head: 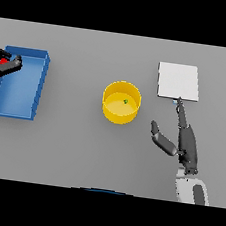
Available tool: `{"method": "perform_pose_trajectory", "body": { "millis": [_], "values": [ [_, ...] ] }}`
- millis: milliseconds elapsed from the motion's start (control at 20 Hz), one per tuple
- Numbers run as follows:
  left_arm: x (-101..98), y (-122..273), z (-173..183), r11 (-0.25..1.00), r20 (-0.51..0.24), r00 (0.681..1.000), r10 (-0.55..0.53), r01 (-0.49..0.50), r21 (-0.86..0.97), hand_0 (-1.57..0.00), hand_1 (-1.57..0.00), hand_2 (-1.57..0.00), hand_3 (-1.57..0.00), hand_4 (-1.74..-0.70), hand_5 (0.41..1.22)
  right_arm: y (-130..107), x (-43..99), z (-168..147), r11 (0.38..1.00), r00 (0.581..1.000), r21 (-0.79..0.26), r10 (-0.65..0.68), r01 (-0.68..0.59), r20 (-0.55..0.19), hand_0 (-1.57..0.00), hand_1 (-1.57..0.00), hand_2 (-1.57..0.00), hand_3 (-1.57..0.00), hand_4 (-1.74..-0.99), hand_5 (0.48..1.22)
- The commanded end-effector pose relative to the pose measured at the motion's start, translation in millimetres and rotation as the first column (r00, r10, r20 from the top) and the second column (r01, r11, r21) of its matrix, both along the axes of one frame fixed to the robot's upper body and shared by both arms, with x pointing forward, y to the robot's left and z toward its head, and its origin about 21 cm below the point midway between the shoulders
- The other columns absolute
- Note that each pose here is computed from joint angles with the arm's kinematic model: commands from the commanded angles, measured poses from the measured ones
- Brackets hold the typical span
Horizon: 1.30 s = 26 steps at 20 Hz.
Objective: Pick up the red beaker and tilt it to pour out 1 green nut into yellow bowl. Pick up the yellow bowl and place it on the metallic measuring scale.
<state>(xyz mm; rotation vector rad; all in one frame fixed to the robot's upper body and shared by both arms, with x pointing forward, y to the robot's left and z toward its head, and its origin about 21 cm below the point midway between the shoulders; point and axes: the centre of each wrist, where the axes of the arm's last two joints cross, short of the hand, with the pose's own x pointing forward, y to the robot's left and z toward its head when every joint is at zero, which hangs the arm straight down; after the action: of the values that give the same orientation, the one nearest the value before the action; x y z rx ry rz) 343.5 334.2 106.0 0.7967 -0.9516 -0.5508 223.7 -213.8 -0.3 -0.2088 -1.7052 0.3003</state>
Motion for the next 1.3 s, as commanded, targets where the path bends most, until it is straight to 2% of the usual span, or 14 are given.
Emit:
{"method": "perform_pose_trajectory", "body": {
  "millis": [0,200,300,500,600,750,800,900,1000,1150,1250],
  "values": [
    [-0.7,2,1,1.000,-0.007,1.000,-0.018,0.018,0.001,-0.48,-0.39,-0.39,-0.37,-0.88,0.710,-3,-3.0,-3,1.000,1.000,-0.008,-0.002,0.002,-0.003,0.00,0.00,0.00,0.00,-1.184,0.667],
    [0.7,4,4,0.999,-0.006,1.000,-0.028,0.027,-0.033,-0.19,-0.16,-0.16,-0.15,-0.80,0.679,0,-4.4,0,1.000,1.000,-0.008,0.012,-0.012,-0.001,0.00,0.00,0.00,0.00,-1.188,0.668],
    [2.0,5,6,0.999,0.025,0.999,-0.025,0.026,-0.044,-0.12,-0.10,-0.10,-0.10,-0.79,0.674,0,-1.7,4,1.000,1.000,-0.011,-0.003,0.003,-0.011,0.00,0.00,0.00,0.00,-1.193,0.660],
    [4.5,3,6,0.996,0.089,0.995,-0.034,0.041,-0.074,-0.05,-0.04,-0.04,-0.04,-0.79,0.671,4,0.7,5,0.997,1.000,-0.083,0.001,-0.003,-0.024,0.00,0.00,0.00,0.00,-1.198,0.662],
    [6.6,-1,7,0.996,0.103,0.994,-0.035,0.043,-0.080,-0.03,-0.03,-0.03,-0.02,-0.78,0.679,7,10.1,10,0.991,0.996,-0.101,0.088,-0.088,0.000,0.00,0.00,0.00,0.00,-1.162,0.694],
    [7.6,-2,3,0.996,0.092,0.995,-0.033,0.040,-0.079,-0.02,-0.01,-0.01,-0.01,-0.78,0.700,5,24.2,28,0.955,0.979,-0.227,0.203,-0.192,0.024,0.00,0.00,0.00,0.00,-1.221,0.709],
    [8.2,-1,5,0.995,0.092,0.995,-0.041,0.049,-0.082,-0.01,-0.01,-0.01,-0.01,-0.79,0.704,4,30.0,29,0.938,0.974,-0.268,0.227,-0.220,-0.005,0.00,0.00,0.00,0.00,-1.234,0.707],
    [8.4,-4,2,0.995,0.088,0.995,-0.046,0.054,-0.089,-0.01,-0.01,-0.01,-0.01,-0.79,0.709,5,40.7,39,0.884,0.961,-0.385,0.274,-0.266,-0.036,0.00,0.00,0.00,0.00,-1.268,0.691],
    [8.2,-2,3,0.995,0.090,0.995,-0.048,0.056,-0.085,0.00,0.00,0.00,0.00,-0.79,0.709,11,50.5,48,0.801,0.944,-0.515,0.327,-0.306,-0.051,0.00,0.00,0.00,0.00,-1.282,0.677],
    [7.6,-4,1,0.995,0.085,0.995,-0.049,0.056,-0.080,0.00,0.00,0.00,0.00,-0.79,0.712,21,67.1,58,0.637,0.903,-0.678,0.420,-0.366,-0.092,0.00,0.00,0.00,0.00,-1.276,0.668],
    [7.1,-1,3,0.996,0.089,0.995,-0.044,0.051,-0.074,0.00,0.00,0.00,0.00,-0.79,0.719,29,74.7,65,0.548,0.872,-0.737,0.475,-0.396,-0.116,0.00,0.00,0.00,0.00,-1.270,0.664]
  ]
}}
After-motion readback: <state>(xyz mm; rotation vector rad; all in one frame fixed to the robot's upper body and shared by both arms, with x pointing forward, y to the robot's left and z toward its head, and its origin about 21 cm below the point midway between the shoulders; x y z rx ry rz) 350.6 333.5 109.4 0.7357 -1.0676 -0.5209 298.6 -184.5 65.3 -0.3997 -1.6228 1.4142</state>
